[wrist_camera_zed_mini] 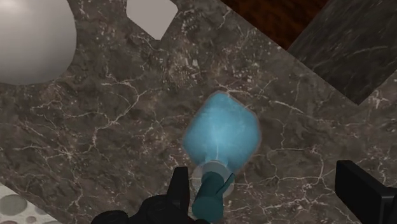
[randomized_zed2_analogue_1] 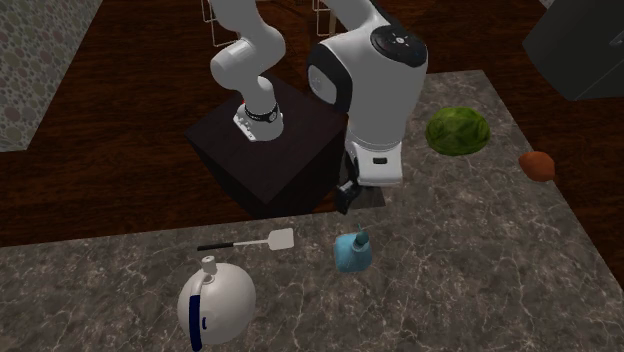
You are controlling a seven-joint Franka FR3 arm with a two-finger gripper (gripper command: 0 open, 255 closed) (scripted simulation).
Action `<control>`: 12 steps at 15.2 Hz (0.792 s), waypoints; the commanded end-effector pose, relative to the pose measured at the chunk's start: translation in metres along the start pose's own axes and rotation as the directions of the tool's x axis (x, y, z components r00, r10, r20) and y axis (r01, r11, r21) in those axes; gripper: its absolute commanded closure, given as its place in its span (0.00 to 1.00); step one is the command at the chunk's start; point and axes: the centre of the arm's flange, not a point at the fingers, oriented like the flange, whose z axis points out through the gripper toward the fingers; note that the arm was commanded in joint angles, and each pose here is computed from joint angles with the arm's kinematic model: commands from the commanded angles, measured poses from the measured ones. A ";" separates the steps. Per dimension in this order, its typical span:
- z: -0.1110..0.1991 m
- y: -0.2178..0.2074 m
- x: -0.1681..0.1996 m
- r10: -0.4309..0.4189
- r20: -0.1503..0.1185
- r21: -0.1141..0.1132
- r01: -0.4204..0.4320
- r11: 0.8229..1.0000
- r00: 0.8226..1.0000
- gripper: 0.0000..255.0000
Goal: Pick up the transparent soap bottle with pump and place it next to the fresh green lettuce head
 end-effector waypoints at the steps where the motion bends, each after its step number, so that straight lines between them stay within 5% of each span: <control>1: 0.010 0.011 0.021 -0.002 -0.001 -0.001 0.002 1.000 1.000 0.00; 5: 0.032 0.036 0.058 -0.004 -0.003 -0.001 0.004 1.000 1.000 0.00; 12: 0.069 0.036 0.058 -0.004 -0.003 -0.001 0.004 1.000 1.000 0.00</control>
